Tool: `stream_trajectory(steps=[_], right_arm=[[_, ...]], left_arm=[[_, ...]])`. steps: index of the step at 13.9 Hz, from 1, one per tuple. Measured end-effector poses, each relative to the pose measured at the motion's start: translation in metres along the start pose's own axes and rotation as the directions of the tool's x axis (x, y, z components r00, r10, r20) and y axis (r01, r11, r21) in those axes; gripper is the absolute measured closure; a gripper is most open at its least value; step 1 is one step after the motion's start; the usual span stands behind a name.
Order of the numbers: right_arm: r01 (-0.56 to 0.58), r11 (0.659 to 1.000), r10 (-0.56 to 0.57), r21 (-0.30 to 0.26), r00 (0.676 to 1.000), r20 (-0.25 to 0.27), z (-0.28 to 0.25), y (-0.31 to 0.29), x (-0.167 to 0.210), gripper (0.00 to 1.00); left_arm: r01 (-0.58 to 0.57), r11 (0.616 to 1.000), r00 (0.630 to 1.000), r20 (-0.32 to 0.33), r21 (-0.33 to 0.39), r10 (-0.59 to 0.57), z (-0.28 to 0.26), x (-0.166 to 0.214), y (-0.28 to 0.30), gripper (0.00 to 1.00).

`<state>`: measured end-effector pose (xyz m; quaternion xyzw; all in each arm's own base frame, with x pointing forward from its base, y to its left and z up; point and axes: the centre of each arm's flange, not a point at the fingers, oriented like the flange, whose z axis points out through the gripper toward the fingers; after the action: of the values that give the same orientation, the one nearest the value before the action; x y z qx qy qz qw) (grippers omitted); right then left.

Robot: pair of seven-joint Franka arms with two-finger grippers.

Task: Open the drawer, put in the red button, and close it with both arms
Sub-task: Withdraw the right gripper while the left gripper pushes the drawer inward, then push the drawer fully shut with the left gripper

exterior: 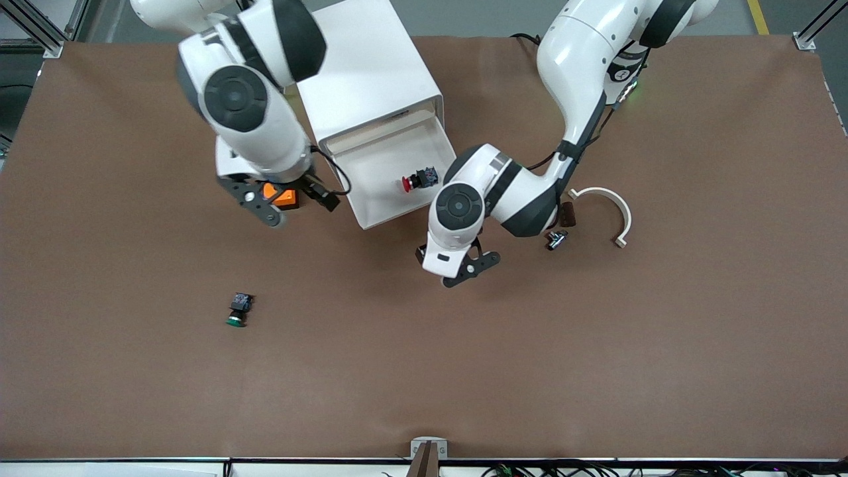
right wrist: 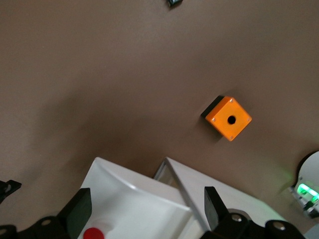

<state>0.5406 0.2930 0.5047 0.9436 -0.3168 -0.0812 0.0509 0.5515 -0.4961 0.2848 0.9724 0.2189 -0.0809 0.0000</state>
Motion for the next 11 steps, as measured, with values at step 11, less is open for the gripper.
stream_trajectory(steps=[11], right_arm=[[0.342,0.939,-0.343,0.033,0.939,0.039,-0.044,0.156,0.153,0.00]], left_arm=[[-0.029,0.999,0.993,0.117,-0.014,0.031,0.005,-0.094,0.028,0.00]])
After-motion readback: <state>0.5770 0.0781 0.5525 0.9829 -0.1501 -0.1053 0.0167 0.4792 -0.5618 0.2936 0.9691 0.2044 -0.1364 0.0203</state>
